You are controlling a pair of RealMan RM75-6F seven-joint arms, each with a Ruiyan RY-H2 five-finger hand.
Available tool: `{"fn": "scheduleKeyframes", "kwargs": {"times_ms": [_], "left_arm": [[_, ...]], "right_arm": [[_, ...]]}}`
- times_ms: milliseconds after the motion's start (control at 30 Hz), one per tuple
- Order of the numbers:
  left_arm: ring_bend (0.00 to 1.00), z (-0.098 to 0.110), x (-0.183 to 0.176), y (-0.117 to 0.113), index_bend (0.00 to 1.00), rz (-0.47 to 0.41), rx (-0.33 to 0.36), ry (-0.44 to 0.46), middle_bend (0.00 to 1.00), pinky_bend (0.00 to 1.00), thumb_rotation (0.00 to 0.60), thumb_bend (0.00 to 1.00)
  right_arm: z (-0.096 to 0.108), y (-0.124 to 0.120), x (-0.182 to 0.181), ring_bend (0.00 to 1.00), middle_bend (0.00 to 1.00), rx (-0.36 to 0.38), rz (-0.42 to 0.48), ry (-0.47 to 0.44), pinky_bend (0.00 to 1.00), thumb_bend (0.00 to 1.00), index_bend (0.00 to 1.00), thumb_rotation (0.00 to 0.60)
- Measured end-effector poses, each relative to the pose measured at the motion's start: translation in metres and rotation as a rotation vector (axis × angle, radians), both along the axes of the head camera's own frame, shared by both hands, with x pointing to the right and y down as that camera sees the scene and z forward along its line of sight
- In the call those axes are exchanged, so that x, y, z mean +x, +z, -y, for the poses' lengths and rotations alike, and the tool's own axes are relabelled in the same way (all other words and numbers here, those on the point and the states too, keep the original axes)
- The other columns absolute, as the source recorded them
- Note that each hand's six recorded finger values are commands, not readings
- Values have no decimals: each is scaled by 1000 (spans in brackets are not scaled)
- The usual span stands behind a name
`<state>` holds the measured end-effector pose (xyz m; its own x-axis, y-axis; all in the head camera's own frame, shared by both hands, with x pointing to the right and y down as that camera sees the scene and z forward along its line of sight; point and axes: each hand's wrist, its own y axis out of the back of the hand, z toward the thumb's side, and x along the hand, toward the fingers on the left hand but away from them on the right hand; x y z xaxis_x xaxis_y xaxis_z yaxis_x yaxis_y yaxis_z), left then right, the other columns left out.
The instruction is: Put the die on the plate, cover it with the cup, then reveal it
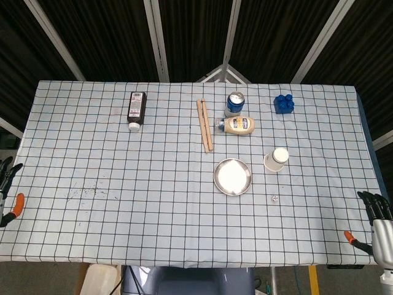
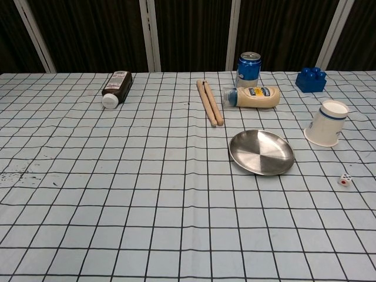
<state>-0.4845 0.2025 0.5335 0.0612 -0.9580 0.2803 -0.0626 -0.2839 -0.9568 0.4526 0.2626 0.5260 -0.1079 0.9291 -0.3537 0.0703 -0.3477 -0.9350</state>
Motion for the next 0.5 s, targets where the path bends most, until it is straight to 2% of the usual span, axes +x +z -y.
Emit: {"fn": "scheduleKeyframes", "kwargs": {"times_ms": [267, 500], "left_arm": [[0, -3, 2, -2, 104, -1, 2, 7, 0, 0, 600, 707], [0, -2, 0, -2, 104, 0, 1, -3, 0, 0, 600, 706]], "right_arm": [[0, 10, -13, 129, 176, -22, 20, -38, 0, 32, 213, 600], [10, 32, -39, 129, 176, -62, 93, -82, 0, 33, 247, 600]]}}
